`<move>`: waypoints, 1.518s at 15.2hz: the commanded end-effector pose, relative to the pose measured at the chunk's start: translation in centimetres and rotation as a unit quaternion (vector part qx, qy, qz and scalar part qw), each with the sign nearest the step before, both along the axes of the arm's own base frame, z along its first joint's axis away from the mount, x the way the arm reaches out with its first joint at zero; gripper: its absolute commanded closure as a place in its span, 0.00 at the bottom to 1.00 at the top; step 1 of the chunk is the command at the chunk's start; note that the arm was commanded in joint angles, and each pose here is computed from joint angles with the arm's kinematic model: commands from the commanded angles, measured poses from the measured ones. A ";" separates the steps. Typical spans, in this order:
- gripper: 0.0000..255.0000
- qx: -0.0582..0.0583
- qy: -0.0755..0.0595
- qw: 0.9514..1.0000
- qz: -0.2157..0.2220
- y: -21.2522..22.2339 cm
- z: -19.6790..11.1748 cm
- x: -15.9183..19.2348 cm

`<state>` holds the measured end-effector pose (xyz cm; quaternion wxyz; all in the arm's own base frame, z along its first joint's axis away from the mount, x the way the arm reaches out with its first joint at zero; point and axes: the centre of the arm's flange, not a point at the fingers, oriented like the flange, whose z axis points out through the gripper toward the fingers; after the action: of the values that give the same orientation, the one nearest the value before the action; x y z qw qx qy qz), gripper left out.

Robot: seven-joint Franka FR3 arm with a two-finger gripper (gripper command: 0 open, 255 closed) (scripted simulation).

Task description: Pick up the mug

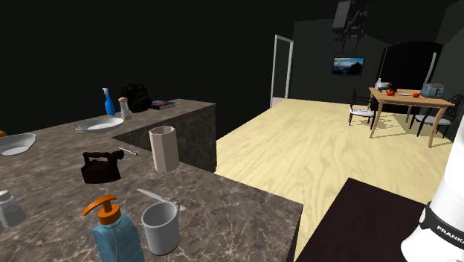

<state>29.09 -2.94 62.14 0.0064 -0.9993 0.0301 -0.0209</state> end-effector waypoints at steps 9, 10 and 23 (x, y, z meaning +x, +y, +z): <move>0.00 0.004 -0.001 1.000 -0.010 7.1 -6.7 3.9; 0.00 0.004 -0.001 1.000 -0.011 8.0 -7.5 4.4; 0.00 0.010 -0.003 1.000 -0.028 19.4 -18.2 11.1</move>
<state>39.55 15.40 45.00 0.0147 -0.9980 0.0564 -0.0232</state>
